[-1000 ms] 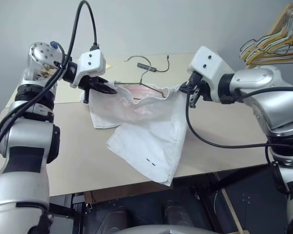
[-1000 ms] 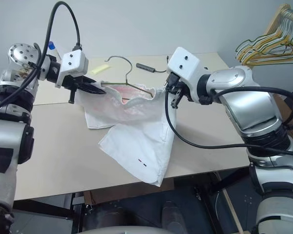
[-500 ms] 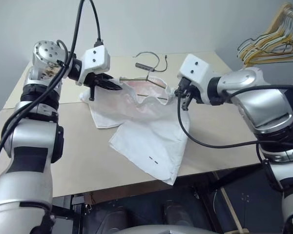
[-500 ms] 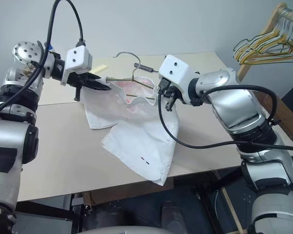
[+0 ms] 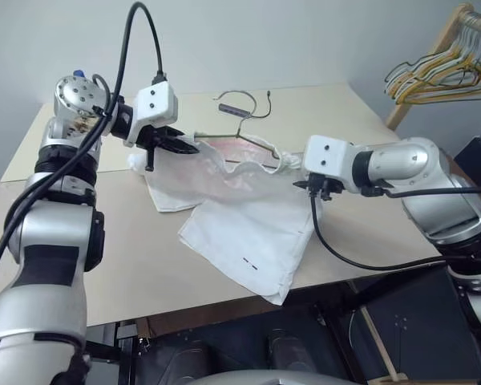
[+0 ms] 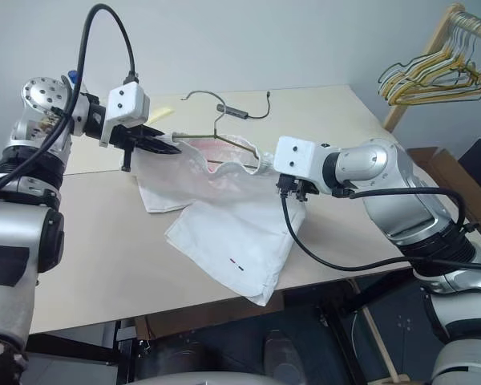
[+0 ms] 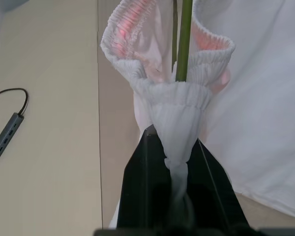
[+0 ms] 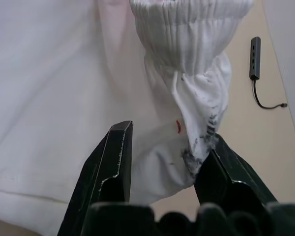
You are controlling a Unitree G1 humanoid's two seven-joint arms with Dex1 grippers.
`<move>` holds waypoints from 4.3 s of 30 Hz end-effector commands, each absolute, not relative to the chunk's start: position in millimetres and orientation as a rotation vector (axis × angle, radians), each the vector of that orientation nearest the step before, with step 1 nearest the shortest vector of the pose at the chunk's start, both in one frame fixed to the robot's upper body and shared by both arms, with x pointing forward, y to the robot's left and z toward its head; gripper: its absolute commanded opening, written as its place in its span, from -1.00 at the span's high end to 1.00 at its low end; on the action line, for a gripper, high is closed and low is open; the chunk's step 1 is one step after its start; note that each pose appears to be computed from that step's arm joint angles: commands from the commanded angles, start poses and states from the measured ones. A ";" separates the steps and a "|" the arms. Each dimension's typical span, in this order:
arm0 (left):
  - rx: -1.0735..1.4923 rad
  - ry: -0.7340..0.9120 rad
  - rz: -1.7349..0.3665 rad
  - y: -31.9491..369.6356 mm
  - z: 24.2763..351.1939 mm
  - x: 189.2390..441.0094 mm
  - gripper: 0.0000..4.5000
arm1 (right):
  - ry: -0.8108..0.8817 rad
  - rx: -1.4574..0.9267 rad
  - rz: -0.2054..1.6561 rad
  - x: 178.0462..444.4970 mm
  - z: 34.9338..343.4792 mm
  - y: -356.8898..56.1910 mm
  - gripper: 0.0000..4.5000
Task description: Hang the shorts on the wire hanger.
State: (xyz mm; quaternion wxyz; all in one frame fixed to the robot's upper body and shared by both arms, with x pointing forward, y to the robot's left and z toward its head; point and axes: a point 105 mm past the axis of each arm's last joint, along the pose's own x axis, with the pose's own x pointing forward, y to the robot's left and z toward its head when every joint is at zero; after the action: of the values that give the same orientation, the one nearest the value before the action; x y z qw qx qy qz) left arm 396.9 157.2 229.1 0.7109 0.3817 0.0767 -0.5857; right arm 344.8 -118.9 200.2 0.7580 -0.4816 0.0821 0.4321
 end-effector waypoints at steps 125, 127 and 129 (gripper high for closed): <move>0.105 -0.374 -1.437 116.4 258.1 290.4 -1.00 | 0.352 0.217 -1.049 353.9 247.9 -427.6 -0.99; 0.098 -0.374 -1.435 116.2 258.0 290.2 -1.00 | 0.313 0.127 -1.090 352.5 258.3 -426.0 -0.99; 0.092 -0.377 -1.423 116.2 258.4 290.7 -1.00 | 0.255 0.014 -1.135 351.0 272.7 -422.3 -0.99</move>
State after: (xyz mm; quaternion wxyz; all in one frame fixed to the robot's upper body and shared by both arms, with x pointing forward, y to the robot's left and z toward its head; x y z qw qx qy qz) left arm 294.6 115.0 250.0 0.7405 0.0371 -0.1553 -0.6528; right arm 355.1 -422.3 239.9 0.8394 0.0470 0.1777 -0.5115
